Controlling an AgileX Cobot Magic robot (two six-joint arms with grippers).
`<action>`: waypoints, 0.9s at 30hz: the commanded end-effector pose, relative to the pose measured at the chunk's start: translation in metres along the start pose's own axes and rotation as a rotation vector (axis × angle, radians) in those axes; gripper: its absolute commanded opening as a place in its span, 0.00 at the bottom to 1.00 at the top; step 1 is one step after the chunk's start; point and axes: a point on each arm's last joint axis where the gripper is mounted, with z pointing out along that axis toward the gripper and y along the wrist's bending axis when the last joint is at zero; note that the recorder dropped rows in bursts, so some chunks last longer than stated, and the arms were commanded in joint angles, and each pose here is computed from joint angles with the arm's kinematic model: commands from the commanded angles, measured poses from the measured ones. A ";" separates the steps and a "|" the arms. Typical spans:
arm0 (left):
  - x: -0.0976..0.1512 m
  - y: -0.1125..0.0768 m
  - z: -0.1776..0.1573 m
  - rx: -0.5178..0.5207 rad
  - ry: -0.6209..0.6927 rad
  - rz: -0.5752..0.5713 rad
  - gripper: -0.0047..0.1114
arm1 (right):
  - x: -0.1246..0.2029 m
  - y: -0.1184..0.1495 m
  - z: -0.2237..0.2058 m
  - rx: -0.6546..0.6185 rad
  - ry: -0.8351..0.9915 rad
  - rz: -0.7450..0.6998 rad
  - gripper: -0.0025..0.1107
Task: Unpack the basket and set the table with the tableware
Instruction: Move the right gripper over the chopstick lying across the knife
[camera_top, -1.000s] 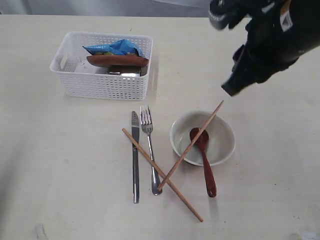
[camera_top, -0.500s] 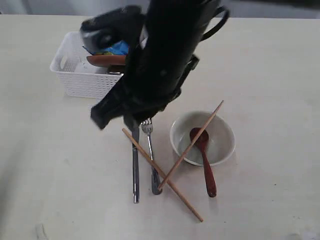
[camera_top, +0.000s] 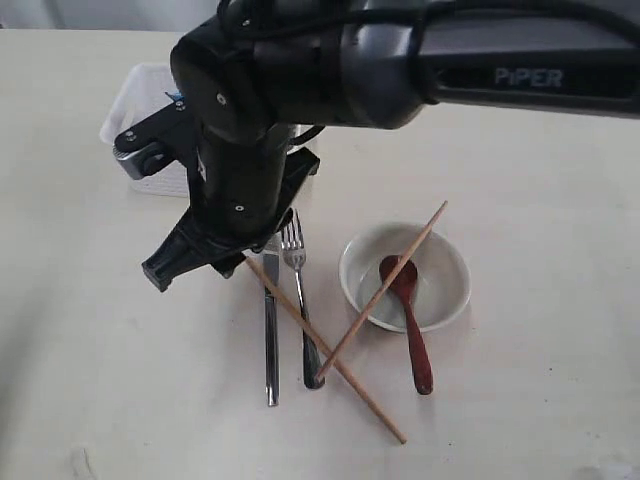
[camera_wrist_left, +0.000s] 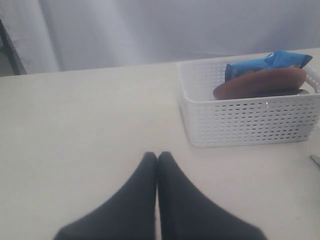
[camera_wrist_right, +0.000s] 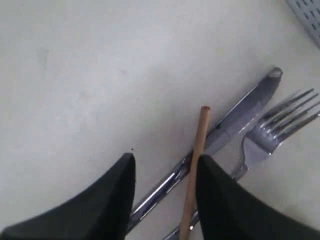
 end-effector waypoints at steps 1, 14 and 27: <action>0.000 -0.001 0.000 0.008 -0.012 -0.003 0.04 | -0.007 -0.002 0.015 0.046 0.016 -0.031 0.36; 0.000 -0.001 0.000 0.008 -0.012 -0.003 0.04 | -0.010 -0.005 0.043 0.095 0.060 -0.050 0.36; 0.000 -0.001 0.000 0.008 -0.012 -0.003 0.04 | -0.010 -0.005 0.057 0.095 0.066 -0.054 0.36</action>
